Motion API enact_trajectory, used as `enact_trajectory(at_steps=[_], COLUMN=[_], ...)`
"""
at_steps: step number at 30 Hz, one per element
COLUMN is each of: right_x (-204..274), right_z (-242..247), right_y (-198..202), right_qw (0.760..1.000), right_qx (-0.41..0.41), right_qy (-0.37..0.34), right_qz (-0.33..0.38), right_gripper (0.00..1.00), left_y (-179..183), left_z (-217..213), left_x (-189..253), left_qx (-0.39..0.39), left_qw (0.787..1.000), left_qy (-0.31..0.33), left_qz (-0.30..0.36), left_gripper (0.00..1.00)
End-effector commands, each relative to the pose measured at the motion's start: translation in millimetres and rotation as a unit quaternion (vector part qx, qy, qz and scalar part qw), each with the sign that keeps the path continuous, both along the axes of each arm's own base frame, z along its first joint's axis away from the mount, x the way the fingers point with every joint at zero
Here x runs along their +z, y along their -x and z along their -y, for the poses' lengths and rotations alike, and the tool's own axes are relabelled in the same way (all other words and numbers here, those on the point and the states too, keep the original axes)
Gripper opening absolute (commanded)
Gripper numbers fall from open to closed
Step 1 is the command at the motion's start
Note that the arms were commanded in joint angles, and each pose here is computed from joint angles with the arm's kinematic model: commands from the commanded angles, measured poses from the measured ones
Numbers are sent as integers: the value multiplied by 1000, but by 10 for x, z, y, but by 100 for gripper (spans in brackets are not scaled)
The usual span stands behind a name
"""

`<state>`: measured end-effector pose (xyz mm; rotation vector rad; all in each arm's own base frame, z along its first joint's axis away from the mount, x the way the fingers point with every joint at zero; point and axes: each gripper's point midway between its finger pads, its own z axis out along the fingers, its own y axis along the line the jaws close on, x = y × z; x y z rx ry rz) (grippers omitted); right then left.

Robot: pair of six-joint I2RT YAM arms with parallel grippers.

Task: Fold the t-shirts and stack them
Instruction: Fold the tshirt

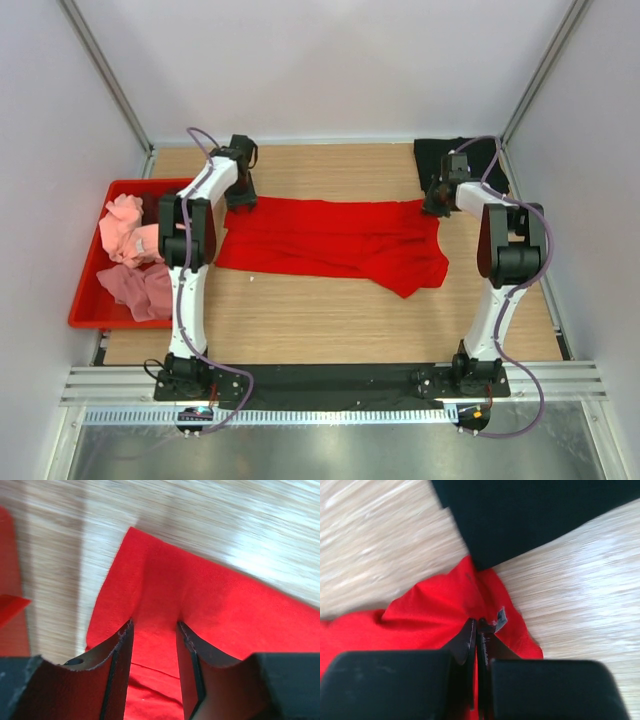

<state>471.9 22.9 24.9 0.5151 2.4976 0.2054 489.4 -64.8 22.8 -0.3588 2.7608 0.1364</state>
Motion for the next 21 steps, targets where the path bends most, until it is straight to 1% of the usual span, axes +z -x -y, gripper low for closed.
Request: enact_trajectory(at_steps=[1,2,6,9,13,14,15,16,17,18,19,20,21], right_x=[23,3,78,147,298,379,448,574,656,725,764,848,879], right_z=[352,436,536,501,386,382,380,355,358,366,370,326,290], right_y=[-120,-66,-17,-24,-80,-76,-70,-68,-20,26,76,188,246], right_qw=[997,995,992,992,994,995,995,995,996,996,996,997,998], right_qx=[-55,-71,-98,-105,-87,-83,-82,-75,-73,-76,-76,-70,-66], right_qy=[46,63,78,63,36,36,37,32,35,36,38,29,21], right_qz=[15,6,19,36,52,49,51,58,46,38,30,18,12], right_gripper=[1,1,1,7,22,24,26,35,39,42,46,48,52], left_y=[37,49,72,60,-24,-51,-80,-90,-101,-104,-85,-43,2], left_z=[-238,-273,-325,-282,-88,1,31,64,96,166,207,287,378], left_x=[-53,-61,-62,-48,116,192,355,463,569,770,867,903,1099], left_qx=[36,43,52,51,31,21,18,13,9,0,-5,-18,-31], left_qw=[998,998,997,997,999,999,998,998,997,994,993,992,988], left_qy=[-48,-51,-61,-48,4,26,36,46,55,74,85,94,110], left_qz=[-10,-12,-13,-10,13,22,40,50,60,78,84,88,107], left_gripper=[41,41,41,41,42,44,45,45,47,48,48,48,49])
